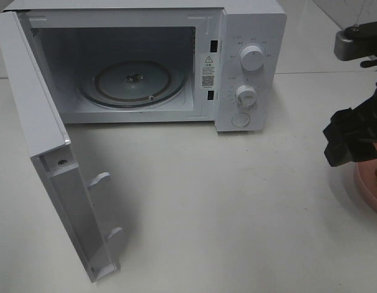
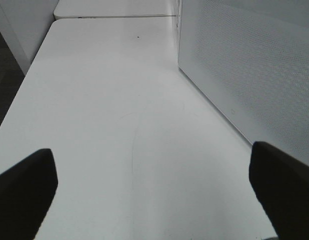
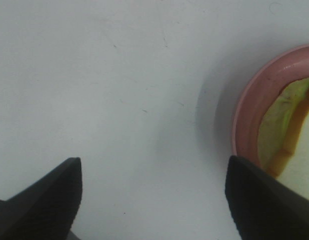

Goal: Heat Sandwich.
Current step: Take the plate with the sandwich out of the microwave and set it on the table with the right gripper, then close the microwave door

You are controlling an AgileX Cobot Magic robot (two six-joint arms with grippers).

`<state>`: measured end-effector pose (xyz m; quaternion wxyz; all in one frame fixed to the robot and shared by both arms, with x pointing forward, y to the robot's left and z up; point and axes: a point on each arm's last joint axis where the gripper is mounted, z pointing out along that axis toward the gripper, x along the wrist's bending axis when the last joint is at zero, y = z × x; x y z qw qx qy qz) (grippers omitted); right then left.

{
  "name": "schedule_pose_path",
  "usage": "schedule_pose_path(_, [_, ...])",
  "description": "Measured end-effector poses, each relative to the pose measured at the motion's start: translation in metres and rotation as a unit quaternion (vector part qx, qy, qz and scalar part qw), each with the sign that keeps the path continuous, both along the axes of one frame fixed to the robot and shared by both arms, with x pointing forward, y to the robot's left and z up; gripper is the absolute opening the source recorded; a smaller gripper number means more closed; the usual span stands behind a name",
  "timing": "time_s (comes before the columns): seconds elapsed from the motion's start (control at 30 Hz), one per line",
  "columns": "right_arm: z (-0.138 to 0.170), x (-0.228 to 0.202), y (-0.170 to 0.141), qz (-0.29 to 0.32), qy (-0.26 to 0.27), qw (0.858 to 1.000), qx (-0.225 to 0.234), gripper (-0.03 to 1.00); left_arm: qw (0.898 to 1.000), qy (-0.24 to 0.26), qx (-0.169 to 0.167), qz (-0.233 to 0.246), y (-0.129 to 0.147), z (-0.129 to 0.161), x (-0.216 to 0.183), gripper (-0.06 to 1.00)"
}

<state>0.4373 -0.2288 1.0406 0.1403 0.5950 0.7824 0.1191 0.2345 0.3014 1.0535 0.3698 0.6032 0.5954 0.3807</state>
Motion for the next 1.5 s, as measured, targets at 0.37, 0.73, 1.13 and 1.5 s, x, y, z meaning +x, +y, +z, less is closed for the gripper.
schedule_pose_path(0.37, [0.037, -0.036, -0.008, 0.038, -0.064, 0.996, 0.05, 0.76, 1.0, 0.0, 0.0, 0.0, 0.0, 0.0, 0.0, 0.99])
schedule_pose_path(0.73, [0.079, -0.105, -0.036, 0.067, -0.186, 0.977, 0.078, 0.76, 1.0, 0.0, 0.0, 0.0, 0.0, 0.0, 0.0, 0.99])
schedule_pose_path(1.13, [0.085, -0.165, -0.064, 0.006, -0.259, 0.962, 0.09, 0.76, 1.0, 0.0, 0.0, 0.0, 0.0, 0.0, 0.0, 0.99])
schedule_pose_path(1.5, [0.035, -0.202, -0.074, -0.078, -0.294, 0.948, 0.089, 0.76, 1.0, 0.0, 0.0, 0.0, 0.0, 0.0, 0.0, 0.99])
